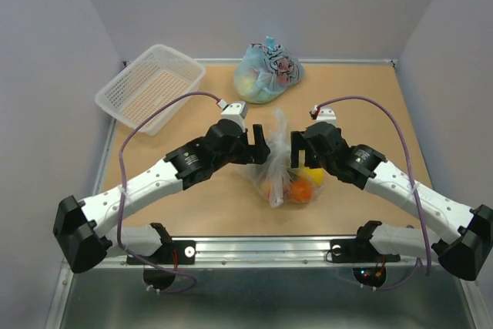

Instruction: Untie the knot of the plastic bag and take out the fruit

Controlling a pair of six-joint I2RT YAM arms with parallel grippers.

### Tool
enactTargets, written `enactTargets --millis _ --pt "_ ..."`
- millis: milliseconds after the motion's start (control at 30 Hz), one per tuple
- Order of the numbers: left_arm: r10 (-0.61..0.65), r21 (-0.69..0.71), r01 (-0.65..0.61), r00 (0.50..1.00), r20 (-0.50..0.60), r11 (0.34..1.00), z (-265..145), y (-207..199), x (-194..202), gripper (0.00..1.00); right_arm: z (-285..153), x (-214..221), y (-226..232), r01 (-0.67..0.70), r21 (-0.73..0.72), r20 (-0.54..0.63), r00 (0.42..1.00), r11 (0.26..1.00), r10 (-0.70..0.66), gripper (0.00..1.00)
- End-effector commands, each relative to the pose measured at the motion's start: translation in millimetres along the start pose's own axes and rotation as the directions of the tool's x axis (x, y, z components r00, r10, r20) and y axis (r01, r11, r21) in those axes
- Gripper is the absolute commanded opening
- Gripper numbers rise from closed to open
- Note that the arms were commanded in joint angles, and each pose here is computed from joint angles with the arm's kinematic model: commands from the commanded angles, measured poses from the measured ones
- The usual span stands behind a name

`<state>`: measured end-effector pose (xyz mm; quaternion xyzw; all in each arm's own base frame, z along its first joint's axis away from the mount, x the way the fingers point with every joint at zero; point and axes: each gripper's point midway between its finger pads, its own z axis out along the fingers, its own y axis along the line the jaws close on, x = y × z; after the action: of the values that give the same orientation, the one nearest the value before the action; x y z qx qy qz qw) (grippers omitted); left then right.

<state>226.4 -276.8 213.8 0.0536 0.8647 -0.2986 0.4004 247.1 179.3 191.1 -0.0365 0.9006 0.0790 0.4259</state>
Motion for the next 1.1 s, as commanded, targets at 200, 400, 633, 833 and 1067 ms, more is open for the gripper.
enactTargets --millis 200,400,633,833,1067 --pt "0.245 -0.121 -0.238 0.968 0.049 0.964 52 -13 -28 0.96 32 29 -8 -0.053 -0.039 -0.07 0.996 0.998 0.05 0.98" --pt "0.282 -0.097 -0.281 0.959 0.002 0.955 69 -14 -14 0.92 32 35 13 -0.077 -0.153 -0.112 0.992 0.985 0.06 0.98" --pt "0.293 -0.042 -0.294 0.956 -0.014 0.955 74 -8 10 0.6 36 35 27 -0.071 -0.23 -0.105 0.993 0.971 0.047 0.98" --pt "0.274 0.0 -0.274 0.962 -0.006 0.962 64 -5 21 0.01 33 35 47 -0.032 -0.343 -0.112 0.994 0.939 -0.007 0.98" --pt "0.169 0.052 -0.172 0.984 0.062 0.984 43 -5 22 0.0 44 45 63 0.016 -0.413 -0.152 0.985 0.91 -0.086 0.99"
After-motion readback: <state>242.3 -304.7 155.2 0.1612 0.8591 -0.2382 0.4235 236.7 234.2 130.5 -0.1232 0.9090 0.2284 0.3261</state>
